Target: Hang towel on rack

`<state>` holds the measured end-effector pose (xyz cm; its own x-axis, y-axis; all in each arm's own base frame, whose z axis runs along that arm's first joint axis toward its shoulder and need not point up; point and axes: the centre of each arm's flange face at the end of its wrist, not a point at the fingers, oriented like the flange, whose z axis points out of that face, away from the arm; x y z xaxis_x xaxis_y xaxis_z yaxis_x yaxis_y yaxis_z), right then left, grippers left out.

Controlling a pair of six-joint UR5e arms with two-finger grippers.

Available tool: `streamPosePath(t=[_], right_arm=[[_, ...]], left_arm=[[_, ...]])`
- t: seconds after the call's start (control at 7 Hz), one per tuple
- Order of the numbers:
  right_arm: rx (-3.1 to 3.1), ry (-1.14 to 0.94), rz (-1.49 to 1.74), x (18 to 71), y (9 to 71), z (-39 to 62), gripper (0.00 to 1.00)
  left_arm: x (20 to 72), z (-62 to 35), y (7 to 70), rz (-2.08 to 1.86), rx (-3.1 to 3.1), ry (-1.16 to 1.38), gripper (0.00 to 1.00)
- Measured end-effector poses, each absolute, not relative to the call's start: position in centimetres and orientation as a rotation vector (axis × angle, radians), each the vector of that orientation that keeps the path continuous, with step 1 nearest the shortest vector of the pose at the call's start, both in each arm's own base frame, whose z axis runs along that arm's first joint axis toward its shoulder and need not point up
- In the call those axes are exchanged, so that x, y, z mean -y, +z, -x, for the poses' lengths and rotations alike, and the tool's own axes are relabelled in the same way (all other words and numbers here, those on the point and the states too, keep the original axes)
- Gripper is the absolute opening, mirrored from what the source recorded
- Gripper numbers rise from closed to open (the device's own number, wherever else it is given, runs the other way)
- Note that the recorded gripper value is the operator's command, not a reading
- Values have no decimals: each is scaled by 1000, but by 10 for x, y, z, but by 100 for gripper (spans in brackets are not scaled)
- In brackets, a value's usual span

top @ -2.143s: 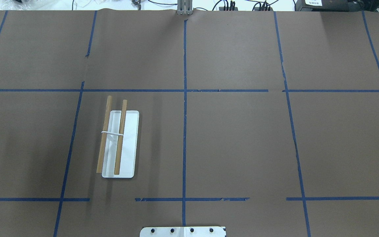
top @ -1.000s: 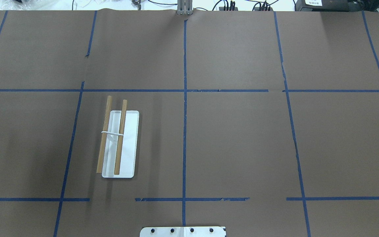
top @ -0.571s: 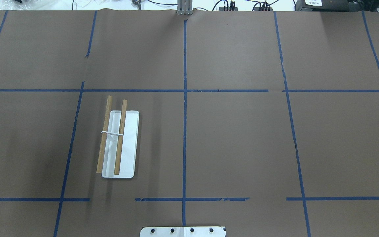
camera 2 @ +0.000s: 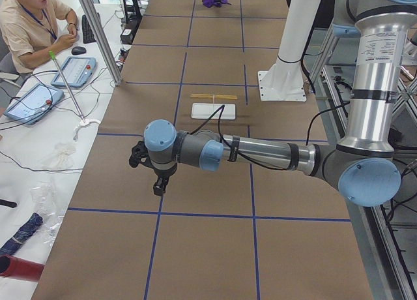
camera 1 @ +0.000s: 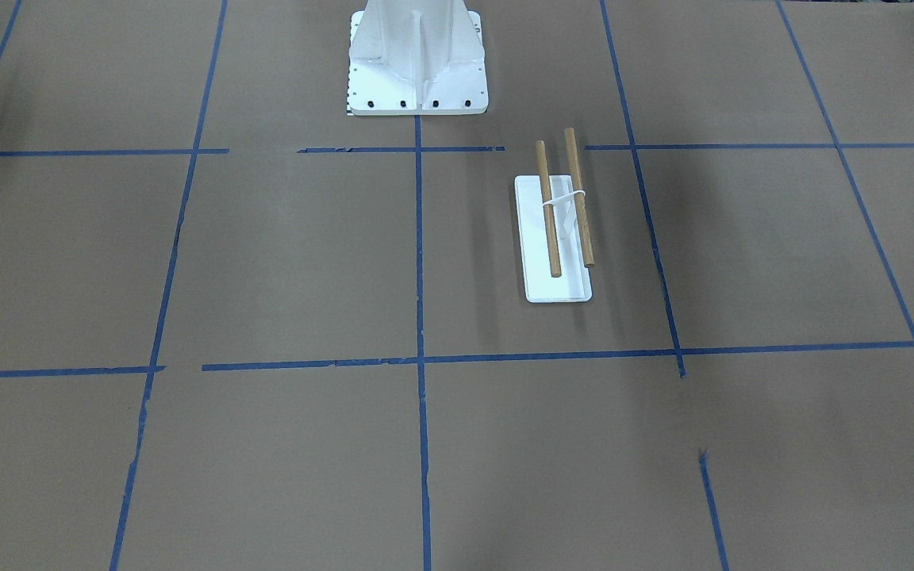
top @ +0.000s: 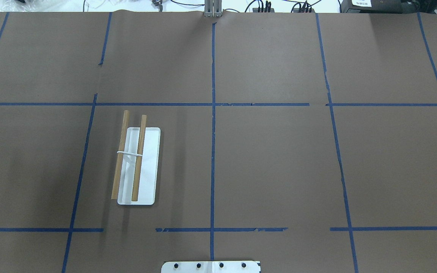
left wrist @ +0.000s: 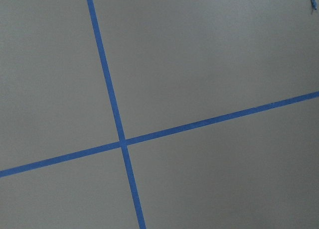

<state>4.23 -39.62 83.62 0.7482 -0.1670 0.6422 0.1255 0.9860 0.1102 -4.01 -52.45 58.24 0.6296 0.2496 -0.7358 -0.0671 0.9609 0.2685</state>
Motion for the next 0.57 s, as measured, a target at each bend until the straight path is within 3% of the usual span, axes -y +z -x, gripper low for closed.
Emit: streamPosePath(t=[0.29, 0.57], right_arm=[[861, -75, -163, 404, 779, -78, 0], [931, -1, -163, 427, 671, -101, 0]], left_arm=[[525, 40, 581, -234, -872, 188, 100], [526, 40, 576, -289, -869, 212, 100]])
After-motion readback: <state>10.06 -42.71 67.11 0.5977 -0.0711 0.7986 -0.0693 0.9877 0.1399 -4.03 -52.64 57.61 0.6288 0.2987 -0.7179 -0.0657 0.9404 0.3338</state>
